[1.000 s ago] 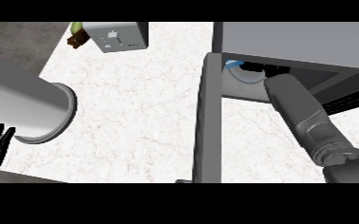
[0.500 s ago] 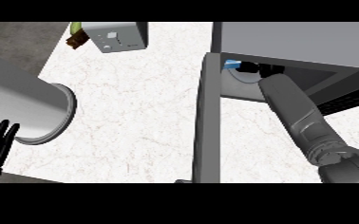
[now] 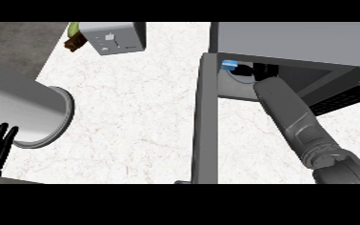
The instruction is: Pick up the milk, place it into the microwave and close the microwave
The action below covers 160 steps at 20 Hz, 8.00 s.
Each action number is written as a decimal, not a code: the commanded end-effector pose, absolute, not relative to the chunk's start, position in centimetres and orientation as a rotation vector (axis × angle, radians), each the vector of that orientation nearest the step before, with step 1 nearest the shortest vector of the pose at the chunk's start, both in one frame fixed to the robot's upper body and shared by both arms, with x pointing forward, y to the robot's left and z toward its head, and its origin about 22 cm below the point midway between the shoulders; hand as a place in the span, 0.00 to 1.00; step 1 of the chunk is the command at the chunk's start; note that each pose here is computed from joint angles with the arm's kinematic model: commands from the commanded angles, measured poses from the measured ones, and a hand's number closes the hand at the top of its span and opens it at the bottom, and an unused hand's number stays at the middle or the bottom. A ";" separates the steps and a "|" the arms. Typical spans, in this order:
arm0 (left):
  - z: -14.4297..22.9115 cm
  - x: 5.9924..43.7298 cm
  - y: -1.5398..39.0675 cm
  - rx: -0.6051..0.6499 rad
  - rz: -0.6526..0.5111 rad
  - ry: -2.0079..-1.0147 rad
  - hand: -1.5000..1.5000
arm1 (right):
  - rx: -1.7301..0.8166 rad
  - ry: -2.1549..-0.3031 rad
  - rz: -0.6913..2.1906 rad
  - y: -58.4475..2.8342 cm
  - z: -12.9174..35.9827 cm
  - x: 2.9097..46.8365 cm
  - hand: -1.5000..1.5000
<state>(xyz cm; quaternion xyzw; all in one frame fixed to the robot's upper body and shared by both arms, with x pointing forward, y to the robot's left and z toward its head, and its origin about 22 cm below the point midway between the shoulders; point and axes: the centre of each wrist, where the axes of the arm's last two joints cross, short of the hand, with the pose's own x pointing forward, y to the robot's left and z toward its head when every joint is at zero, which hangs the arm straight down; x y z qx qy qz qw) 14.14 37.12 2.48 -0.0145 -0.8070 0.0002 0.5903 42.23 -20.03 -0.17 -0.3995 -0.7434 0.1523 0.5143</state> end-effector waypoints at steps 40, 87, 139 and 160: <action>2.4 13.5 28.3 -0.328 -0.256 -1.790 0.00 | 0.026 -1.906 0.073 -20.5 -11.6 30.4 0.00; -1.1 27.7 1.4 -0.359 -0.798 -1.617 0.00 | 0.264 -2.138 0.096 -32.3 6.2 20.0 0.00; 9.4 35.5 -2.1 -0.247 -0.416 -1.887 1.00 | 0.445 -2.186 0.419 -33.8 17.2 23.0 0.00; 6.9 36.8 0.4 0.006 -0.077 -1.756 1.00 | 0.483 -2.193 0.374 -35.4 19.0 23.4 0.00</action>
